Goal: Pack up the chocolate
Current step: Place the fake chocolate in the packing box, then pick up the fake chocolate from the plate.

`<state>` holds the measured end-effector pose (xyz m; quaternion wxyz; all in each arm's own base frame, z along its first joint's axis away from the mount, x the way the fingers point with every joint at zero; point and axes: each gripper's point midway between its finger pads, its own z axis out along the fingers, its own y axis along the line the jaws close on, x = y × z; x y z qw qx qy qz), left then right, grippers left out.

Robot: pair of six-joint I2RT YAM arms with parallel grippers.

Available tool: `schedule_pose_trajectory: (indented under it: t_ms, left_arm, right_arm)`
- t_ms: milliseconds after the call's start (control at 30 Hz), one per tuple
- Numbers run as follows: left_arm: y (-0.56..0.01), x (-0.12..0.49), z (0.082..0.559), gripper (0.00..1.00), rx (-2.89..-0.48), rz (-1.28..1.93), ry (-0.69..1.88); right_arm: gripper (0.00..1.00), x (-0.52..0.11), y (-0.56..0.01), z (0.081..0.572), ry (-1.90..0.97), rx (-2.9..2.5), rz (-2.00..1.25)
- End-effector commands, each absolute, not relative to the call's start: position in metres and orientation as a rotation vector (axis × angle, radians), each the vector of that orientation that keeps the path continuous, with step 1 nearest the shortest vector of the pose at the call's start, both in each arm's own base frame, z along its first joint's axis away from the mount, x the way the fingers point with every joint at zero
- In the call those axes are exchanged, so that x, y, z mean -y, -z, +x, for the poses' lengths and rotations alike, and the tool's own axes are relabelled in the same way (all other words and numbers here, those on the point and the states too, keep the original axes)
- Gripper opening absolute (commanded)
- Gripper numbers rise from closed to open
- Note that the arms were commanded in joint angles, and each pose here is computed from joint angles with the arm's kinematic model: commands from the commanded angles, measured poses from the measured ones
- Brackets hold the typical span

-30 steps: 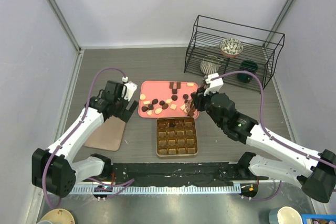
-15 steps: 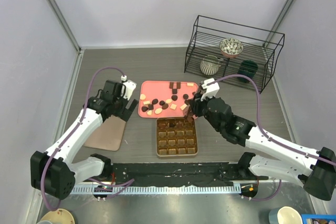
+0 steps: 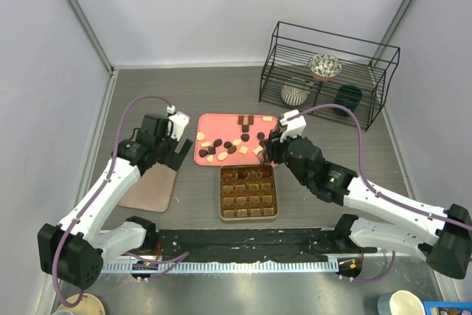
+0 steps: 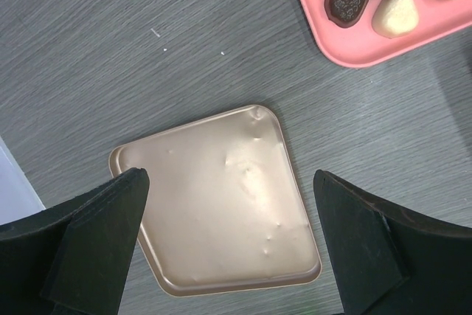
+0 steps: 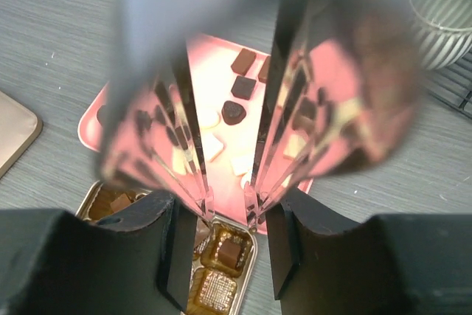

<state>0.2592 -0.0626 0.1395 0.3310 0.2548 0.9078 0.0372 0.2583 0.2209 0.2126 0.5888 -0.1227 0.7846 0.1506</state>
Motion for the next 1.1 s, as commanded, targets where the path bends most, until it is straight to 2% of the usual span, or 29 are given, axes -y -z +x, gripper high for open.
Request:
schedule_pose_trajectory:
  t_ms: [0, 267, 567, 1067]
  left_arm:
    - [-0.144, 0.063, 0.258, 1.00, -2.352, 0.669, -0.085]
    - [-0.140, 0.063, 0.258, 1.00, -2.365, 0.671, -0.088]
    - [-0.138, 0.059, 0.252, 1.00, -2.376, 0.687, -0.100]
    - [-0.143, 0.057, 0.249, 1.00, -2.369, 0.690, -0.109]
  right_arm:
    - [0.43, -0.232, -0.267, 0.273, -0.367, -1.707, -0.247]
    - [0.47, -0.269, -0.290, 0.327, -0.329, -1.656, -0.263]
    - [0.50, -0.293, -0.258, 0.412, -0.330, -1.702, -0.258]
    - [0.50, -0.310, -0.233, 0.467, -0.274, -1.692, -0.227]
